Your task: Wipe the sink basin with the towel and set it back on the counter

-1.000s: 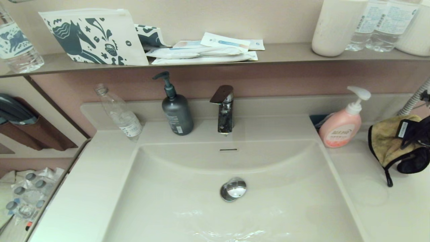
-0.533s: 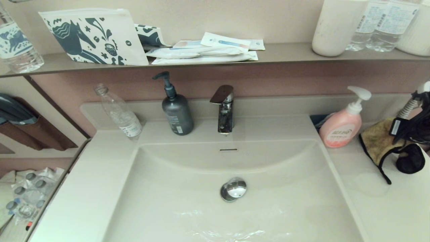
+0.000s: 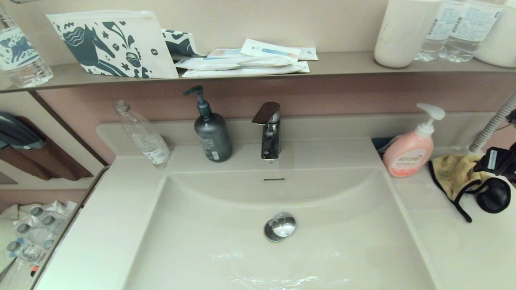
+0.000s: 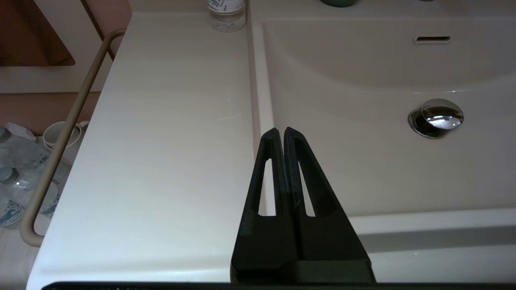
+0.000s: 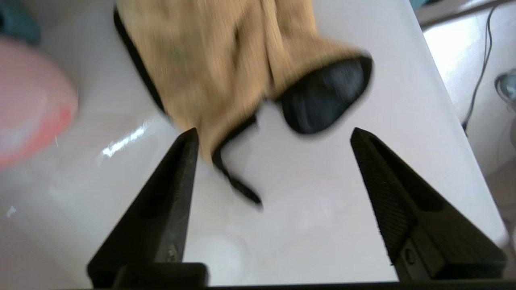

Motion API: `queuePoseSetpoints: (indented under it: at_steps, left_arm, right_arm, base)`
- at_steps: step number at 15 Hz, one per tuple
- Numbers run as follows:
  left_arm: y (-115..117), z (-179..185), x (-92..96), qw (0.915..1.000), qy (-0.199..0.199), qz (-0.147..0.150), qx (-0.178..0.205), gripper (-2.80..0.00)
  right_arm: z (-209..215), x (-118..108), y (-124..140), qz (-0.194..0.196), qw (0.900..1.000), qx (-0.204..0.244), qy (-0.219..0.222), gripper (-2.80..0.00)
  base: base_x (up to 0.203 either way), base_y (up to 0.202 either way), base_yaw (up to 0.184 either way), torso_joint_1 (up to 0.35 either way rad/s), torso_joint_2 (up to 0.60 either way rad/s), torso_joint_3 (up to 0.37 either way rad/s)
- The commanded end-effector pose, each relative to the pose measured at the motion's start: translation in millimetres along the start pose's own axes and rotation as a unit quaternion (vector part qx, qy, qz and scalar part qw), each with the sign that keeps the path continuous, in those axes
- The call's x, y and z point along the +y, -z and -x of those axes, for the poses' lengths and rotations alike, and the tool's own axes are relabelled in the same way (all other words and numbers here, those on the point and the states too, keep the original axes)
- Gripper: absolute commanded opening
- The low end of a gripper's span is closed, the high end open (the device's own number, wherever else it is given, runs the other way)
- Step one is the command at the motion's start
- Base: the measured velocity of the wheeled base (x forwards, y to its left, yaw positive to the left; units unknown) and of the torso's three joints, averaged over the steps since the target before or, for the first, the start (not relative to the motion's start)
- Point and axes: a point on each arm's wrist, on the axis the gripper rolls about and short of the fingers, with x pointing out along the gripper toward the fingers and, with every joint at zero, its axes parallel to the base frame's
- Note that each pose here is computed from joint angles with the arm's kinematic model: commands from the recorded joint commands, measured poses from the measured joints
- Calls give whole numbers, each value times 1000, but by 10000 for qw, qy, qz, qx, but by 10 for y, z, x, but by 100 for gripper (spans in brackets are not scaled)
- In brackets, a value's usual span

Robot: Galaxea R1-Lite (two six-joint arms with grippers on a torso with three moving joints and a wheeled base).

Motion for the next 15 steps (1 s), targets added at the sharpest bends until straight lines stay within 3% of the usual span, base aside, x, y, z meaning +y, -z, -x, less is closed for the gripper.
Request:
queuePoseSetpoints:
  at_steps: [1,2,5,10,15]
  left_arm:
    - [-1,-1,0,10000,4,2,2,-280]
    - [-1,-1,0,10000,7,2,0,-280]
    - [0,-1,0,10000,6,2,4,-280]
    - [0,-1,0,10000,3,2,4,-280]
    - [0,-1,0,10000,3,2,6,-280]
  right_arm:
    - [301,-85,30,12,10000,-61,-14,0]
    - [334,-114,70,28,10000,2,7,-280]
    - [586,-169,276,177,9995,4,-252,-280]
    - [1293,-254,864,594,9945,-230,-835,-280]
    - [2034,-683,1641,600,9871,-586,-1362,-280]
  base:
    - [0,0,0,0,0,0]
    - [0,0,0,0,0,0]
    - [0,0,0,0,0,0]
    - [0,0,0,0,0,0]
    - [0,0,0,0,0,0]
